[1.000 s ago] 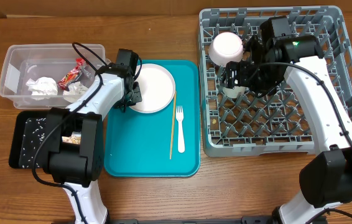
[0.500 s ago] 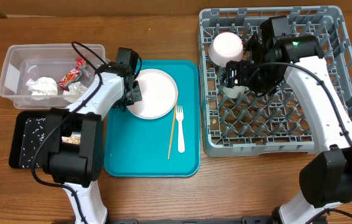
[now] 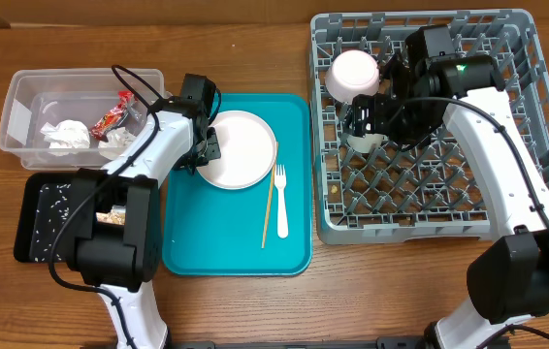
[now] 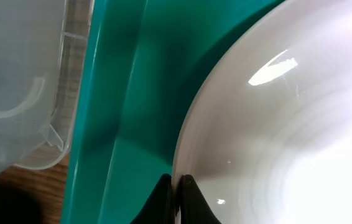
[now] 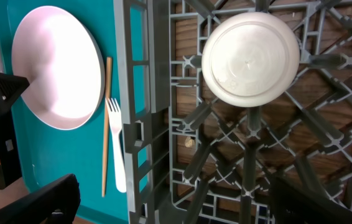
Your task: Sort waste into correct bins and load items into the dishwasher
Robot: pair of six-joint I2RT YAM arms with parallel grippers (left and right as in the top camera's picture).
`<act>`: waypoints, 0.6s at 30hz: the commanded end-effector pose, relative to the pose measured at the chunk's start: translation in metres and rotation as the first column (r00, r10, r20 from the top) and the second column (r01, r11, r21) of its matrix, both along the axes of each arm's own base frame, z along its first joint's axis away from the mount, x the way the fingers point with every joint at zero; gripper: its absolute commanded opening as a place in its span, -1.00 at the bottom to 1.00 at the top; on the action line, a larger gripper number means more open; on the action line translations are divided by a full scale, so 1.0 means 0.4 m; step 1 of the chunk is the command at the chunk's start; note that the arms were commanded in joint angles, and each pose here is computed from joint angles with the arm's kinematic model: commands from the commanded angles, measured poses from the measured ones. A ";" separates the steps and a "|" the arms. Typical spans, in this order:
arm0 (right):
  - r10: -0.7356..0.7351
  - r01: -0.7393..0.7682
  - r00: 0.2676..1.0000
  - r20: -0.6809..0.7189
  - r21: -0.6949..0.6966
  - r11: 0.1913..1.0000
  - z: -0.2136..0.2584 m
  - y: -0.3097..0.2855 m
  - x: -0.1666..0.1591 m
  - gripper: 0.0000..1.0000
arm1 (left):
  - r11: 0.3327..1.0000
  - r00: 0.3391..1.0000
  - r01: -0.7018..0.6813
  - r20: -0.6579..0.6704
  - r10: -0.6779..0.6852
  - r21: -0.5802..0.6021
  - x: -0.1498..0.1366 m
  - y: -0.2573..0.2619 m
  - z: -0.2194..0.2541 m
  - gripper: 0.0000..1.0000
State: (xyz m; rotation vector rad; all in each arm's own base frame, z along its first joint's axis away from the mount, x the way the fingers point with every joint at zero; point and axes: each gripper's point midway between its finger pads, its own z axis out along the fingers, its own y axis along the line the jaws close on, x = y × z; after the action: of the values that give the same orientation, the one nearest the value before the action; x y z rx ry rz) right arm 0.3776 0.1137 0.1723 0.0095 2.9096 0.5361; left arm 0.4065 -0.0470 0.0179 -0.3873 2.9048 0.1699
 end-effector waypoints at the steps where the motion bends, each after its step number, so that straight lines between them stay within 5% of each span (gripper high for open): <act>1: 0.005 -0.005 0.999 0.035 0.001 1.000 0.025 -0.002 0.001 1.00 | 0.999 0.998 -0.009 0.061 0.007 0.033 0.016 0.020 0.062 -0.92; 18: 0.030 -0.034 0.999 0.045 0.095 0.995 0.094 0.035 -0.017 1.00 | 0.998 0.955 0.017 0.296 0.004 -0.069 -0.025 0.001 0.368 -0.92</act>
State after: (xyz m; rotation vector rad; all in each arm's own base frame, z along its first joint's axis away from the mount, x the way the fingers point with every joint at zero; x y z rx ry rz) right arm 0.3698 0.1186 0.1788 0.0099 2.9309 0.5887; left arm 0.4001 -0.0436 0.1416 -0.3883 2.6612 0.0647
